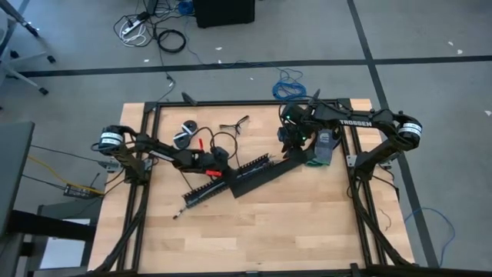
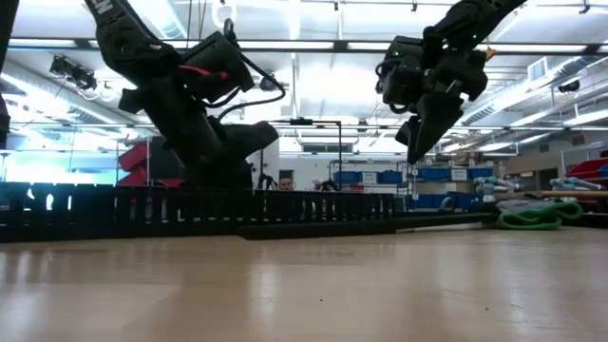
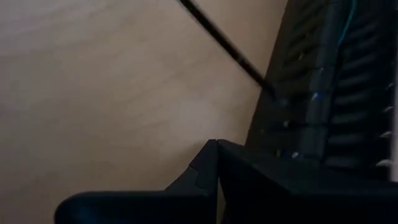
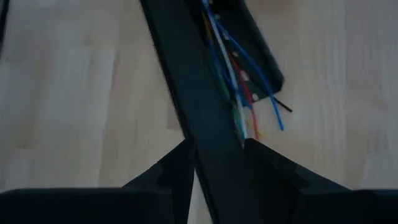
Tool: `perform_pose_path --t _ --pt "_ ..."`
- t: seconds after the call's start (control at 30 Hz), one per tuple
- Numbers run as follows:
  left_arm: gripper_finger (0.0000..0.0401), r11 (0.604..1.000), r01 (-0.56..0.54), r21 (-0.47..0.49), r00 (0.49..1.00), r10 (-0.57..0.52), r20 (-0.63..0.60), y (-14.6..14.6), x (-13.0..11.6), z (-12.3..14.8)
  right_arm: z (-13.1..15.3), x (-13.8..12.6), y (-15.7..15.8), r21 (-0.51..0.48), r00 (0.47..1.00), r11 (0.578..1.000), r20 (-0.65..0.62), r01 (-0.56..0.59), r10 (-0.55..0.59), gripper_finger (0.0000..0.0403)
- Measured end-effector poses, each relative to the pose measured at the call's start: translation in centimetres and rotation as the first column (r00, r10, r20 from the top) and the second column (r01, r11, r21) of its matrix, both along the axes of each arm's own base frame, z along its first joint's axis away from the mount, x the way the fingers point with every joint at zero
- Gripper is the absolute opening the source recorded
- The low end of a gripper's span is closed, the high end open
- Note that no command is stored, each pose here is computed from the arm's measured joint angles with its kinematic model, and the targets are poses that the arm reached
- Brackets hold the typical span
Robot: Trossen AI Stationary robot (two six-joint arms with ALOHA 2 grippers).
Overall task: Ziptie cables
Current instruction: Insert the black cover of the black cable duct
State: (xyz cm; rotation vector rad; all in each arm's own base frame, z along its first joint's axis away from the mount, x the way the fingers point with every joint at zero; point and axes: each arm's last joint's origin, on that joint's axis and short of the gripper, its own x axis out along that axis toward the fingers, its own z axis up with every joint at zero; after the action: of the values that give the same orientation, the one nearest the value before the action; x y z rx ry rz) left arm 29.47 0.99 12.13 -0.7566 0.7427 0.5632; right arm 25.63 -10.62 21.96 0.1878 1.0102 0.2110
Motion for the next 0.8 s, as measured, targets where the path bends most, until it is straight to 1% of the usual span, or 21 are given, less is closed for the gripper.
perform_pose_path --t 0.17,0.23,0.37,0.4,0.47,0.53,0.57,0.63,0.7,0.8 --pt "0.0000 0.991 0.115 0.066 0.993 -0.113 -0.033 -1.0 -0.1 0.0 -0.2 -0.4 0.2 -0.006 0.998 0.999 -0.038 -0.042 0.042 0.0133" --pt "0.0000 0.984 0.156 0.088 0.987 -0.153 -0.043 -1.3 -0.1 0.0 -0.4 -0.8 0.5 0.009 0.995 0.998 -0.079 -0.059 0.060 0.0134" --pt "0.0000 0.966 0.235 0.112 0.972 -0.229 -0.057 -1.5 -0.1 0.0 -0.6 -1.7 0.8 0.043 0.982 0.998 -0.180 -0.051 0.057 0.0133" --pt "0.0000 0.960 0.254 0.117 0.967 -0.248 -0.058 -1.6 0.0 0.0 -0.7 -1.9 0.9 0.021 0.977 0.998 -0.205 -0.061 0.064 0.0132" --pt "0.0000 0.948 0.289 0.135 0.957 -0.283 -0.057 -1.6 0.1 0.0 -0.8 -2.2 0.8 -0.071 0.960 0.989 -0.260 -0.128 0.105 0.0131" --pt "0.0000 0.939 0.308 0.152 0.951 -0.304 -0.045 -1.7 0.2 0.2 -1.0 -2.6 0.7 -0.131 0.941 0.981 -0.327 -0.141 0.091 0.0129" --pt "0.0000 0.935 0.318 0.160 0.948 -0.317 -0.033 -1.7 0.3 0.2 -1.0 -2.7 0.6 -0.153 0.937 0.979 -0.341 -0.135 0.075 0.0129" --pt "0.0000 0.924 0.346 0.161 0.937 -0.348 -0.018 -1.8 0.4 0.4 -1.0 -2.7 0.5 -0.154 0.938 0.981 -0.341 -0.121 0.063 0.0127" --pt "0.0000 0.920 0.361 0.152 0.932 -0.362 -0.023 -1.8 0.4 0.3 -1.0 -2.7 0.5 -0.135 0.941 0.983 -0.328 -0.128 0.077 0.0126" --pt "0.0000 0.912 0.378 0.160 0.925 -0.378 -0.031 -2.0 0.4 0.3 -1.3 -2.5 0.7 -0.158 0.943 0.969 -0.306 -0.189 0.134 0.0125"
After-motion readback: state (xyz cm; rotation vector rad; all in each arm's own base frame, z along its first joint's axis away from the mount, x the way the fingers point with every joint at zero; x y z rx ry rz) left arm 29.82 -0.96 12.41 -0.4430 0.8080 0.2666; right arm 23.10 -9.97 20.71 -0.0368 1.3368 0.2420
